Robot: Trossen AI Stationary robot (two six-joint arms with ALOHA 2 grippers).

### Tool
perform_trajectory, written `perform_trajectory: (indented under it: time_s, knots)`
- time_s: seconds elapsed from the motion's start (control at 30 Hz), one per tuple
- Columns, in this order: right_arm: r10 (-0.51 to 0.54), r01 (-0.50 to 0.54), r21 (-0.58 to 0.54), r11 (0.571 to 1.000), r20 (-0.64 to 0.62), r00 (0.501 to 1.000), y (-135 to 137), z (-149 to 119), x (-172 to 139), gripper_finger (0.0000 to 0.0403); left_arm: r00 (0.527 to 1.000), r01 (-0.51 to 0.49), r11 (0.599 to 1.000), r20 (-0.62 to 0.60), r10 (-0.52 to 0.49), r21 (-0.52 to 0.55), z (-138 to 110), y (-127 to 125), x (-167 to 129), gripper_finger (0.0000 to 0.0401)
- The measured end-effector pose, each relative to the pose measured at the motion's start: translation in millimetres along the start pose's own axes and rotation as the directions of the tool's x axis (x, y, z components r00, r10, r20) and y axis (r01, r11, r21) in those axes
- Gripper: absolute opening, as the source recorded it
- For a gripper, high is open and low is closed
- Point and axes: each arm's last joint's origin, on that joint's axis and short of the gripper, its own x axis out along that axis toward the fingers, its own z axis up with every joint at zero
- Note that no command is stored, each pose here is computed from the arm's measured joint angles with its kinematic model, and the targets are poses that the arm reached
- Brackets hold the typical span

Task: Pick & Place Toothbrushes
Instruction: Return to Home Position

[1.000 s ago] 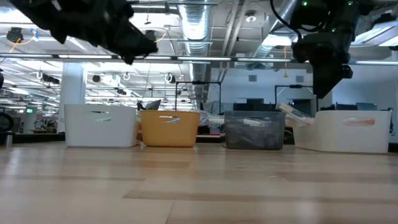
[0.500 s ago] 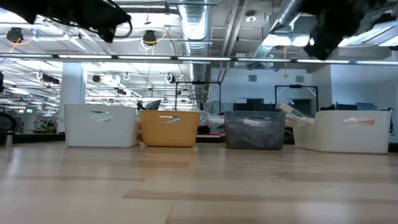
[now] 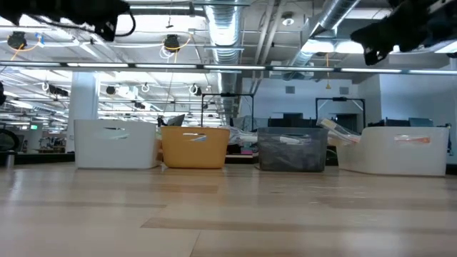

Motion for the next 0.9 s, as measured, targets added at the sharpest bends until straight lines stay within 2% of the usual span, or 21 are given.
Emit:
perform_trajectory:
  time_s: [0.2,0.33,0.43,0.7,0.9]
  knots:
    - [-0.024,0.027,-0.035,0.999,0.080,0.997,-4.2,-23.7,-8.8,0.0001,0.998,0.002,0.999,0.062,0.000,-0.033,-35.3,-1.5,-1.1,0.0001]
    - [0.008,-0.004,-0.036,0.999,0.099,0.995,-4.5,-34.0,-13.4,0.0001,0.996,0.006,0.999,0.085,-0.003,-0.033,-47.2,-2.5,-5.6,0.0001]
    - [0.007,-0.002,-0.035,0.999,0.126,0.992,-4.6,-40.6,-16.5,0.0001,0.994,0.045,0.998,0.096,-0.041,-0.042,-55.3,-4.2,-8.3,0.0001]
    - [0.004,0.003,-0.037,0.999,0.168,0.986,-4.5,-60.4,-21.1,0.0000,0.992,0.091,0.989,0.098,-0.080,-0.115,-80.0,-6.6,-11.0,0.0001]
    - [0.003,0.006,-0.046,0.999,0.187,0.982,-4.7,-61.6,-24.8,0.0000,0.989,0.128,0.985,0.089,-0.118,-0.117,-95.2,-8.2,-10.5,0.0001]
